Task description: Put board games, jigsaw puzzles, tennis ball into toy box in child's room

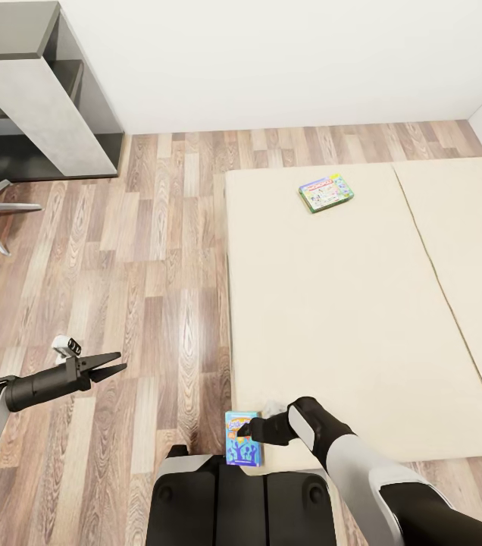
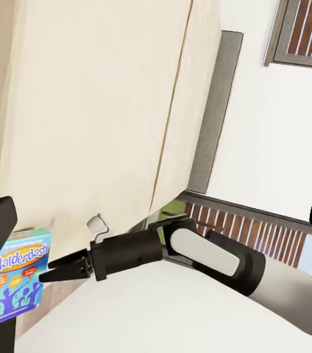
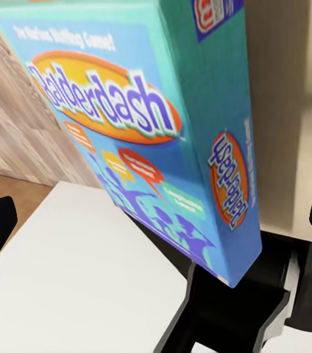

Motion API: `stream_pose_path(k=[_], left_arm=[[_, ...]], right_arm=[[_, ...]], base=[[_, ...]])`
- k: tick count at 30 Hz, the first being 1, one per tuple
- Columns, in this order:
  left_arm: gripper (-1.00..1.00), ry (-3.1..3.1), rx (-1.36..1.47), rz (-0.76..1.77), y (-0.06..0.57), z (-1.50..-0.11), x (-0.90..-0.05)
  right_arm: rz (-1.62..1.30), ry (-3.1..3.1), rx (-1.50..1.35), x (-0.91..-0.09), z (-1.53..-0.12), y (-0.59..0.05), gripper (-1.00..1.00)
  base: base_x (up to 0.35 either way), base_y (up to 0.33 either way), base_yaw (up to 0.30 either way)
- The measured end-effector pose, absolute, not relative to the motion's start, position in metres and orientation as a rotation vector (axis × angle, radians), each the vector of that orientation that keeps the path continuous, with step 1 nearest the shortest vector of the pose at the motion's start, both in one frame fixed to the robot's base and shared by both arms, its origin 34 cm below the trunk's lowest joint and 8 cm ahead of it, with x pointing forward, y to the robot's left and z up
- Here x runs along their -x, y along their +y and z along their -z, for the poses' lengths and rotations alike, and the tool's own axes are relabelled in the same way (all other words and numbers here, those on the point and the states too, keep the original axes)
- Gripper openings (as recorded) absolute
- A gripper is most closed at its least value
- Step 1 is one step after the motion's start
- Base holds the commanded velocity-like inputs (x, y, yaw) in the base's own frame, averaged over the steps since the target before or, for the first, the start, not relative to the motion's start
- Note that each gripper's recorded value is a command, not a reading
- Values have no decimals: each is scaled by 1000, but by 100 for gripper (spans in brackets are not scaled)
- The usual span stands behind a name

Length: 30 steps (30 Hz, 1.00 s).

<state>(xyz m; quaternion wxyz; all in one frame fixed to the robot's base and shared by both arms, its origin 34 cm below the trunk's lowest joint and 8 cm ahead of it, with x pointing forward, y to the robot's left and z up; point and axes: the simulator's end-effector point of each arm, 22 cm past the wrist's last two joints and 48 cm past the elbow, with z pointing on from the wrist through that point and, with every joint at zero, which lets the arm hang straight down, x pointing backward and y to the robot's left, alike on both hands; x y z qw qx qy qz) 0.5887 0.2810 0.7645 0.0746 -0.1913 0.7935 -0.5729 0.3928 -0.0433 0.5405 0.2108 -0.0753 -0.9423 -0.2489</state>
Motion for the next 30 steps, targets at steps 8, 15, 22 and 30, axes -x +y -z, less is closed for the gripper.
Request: stream_pose_path(k=[8, 15, 22, 30], left_arm=[[100, 2380, 574, 1719, 281, -765, -589], [100, 2382, 573, 1717, 282, -765, -589], [100, 2382, 574, 1716, 283, -765, -589], [100, 2379, 576, 1712, 284, -765, -590]], right_arm=[[690, -2615, 208, -392, -541, -43, 100], [690, -2615, 208, -392, -541, -43, 100], [690, -2615, 208, -392, -541, -43, 100], [689, -2614, 208, -392, -541, -43, 100]], base=[[0, 0, 0], [0, 0, 0], [0, 0, 0], [0, 0, 0]])
